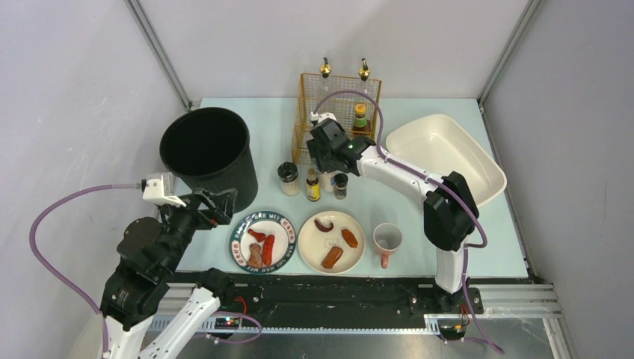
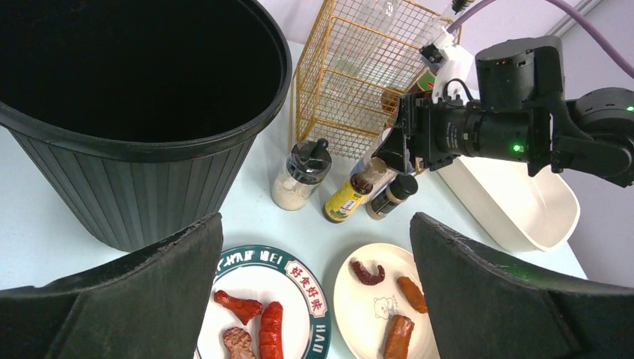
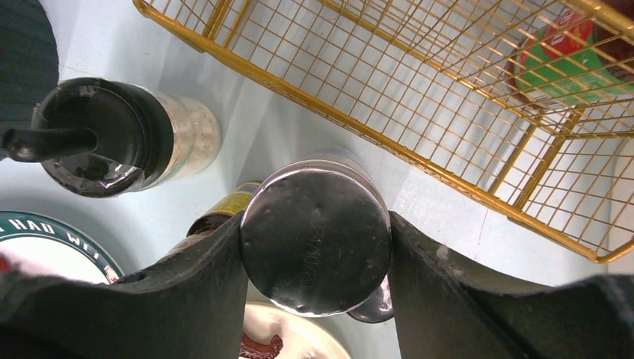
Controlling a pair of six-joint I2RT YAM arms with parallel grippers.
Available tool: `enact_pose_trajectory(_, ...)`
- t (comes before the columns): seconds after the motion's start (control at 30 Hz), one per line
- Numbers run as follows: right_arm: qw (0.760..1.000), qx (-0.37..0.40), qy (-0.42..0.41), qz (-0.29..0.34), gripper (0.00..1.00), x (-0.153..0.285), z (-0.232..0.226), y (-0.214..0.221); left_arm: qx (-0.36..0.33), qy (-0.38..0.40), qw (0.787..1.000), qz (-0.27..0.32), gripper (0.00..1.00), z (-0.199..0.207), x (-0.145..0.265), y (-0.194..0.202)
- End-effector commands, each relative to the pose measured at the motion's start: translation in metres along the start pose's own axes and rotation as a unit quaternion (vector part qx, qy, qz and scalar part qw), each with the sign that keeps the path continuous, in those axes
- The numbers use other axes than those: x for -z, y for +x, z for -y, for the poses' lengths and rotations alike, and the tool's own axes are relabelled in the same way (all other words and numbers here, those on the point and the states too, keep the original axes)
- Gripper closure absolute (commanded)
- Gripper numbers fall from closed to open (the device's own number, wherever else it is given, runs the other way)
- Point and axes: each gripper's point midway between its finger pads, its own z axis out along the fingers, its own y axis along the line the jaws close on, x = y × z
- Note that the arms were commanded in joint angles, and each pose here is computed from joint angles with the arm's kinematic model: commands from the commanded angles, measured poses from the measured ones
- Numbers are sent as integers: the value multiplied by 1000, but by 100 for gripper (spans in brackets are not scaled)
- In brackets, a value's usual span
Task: Clear the kitchen counter
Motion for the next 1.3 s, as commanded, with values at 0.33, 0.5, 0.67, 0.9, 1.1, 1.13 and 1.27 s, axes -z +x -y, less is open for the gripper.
enact_pose_trajectory(0.33,987,-12,-21,159,100,103,3,-128,-4,1,1000,-2,2,0,-2,2)
enact_pose_trajectory(0.5,982,-16,-35,183,100,142,14,-159,-6,0,1000,-4,2,1,-4,2)
enact_pose_trajectory(0.67,973,-27,-31,226,100,169,29,-189,-6,-1,1000,-9,2,0,-5,4)
enact_pose_trajectory(0.9,965,-46,-27,255,100,161,44,-214,-6,-2,1000,-8,2,1,-6,2)
enact_pose_trajectory(1.1,957,-43,-10,286,100,145,49,-234,-7,-4,1000,-8,2,0,-6,1)
enact_pose_trajectory(1.13,956,-43,-1,291,100,140,52,-237,-6,-3,1000,-8,2,1,-6,2)
enact_pose_trajectory(1.27,951,-49,9,305,100,127,53,-246,-5,-2,1000,-9,2,1,-6,3)
